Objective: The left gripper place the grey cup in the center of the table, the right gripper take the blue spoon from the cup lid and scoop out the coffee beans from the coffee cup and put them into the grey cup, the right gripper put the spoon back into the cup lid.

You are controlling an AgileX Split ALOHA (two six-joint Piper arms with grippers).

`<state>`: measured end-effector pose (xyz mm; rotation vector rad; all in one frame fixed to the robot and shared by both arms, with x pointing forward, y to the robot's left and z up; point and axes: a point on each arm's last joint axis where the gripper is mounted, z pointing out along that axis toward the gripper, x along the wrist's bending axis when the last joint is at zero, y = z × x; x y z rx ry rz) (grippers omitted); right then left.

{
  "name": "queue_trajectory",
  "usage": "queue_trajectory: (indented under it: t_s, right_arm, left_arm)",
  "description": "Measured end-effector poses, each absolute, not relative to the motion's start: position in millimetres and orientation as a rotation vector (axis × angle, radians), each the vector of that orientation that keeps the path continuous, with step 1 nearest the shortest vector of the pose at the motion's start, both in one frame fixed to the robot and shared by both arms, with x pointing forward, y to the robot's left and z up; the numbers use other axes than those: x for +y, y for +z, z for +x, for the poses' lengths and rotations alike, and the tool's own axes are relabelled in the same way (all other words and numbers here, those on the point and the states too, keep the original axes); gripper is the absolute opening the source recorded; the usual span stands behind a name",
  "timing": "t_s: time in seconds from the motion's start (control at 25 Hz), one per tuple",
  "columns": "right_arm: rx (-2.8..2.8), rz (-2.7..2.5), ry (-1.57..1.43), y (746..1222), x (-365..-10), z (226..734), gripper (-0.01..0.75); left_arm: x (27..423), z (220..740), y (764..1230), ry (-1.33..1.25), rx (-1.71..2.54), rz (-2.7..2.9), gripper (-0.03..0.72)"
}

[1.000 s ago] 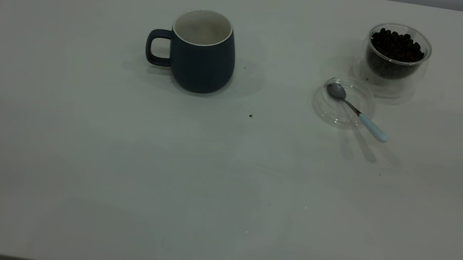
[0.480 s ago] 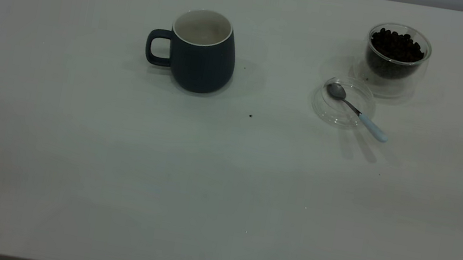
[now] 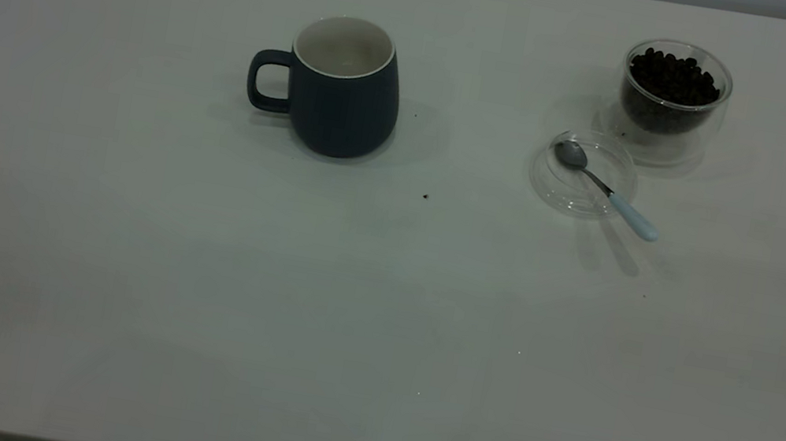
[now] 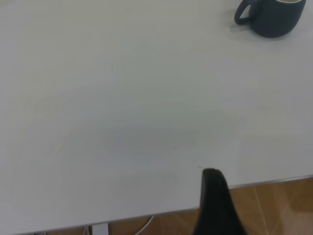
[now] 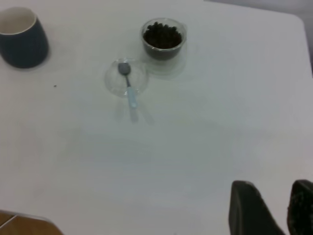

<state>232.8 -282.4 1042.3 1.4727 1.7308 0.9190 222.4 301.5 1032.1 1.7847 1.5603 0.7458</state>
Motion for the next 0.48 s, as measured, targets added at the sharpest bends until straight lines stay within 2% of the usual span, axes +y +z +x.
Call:
queue_trajectory:
  t_s: [0.48]
  right_arm:
    - [1.712,1.495,0.9,1041.8,-285.7,232.6,0.233]
  left_arm:
    - [301.5,222.4,1032.1,0.746,1.56,1.785,0.555]
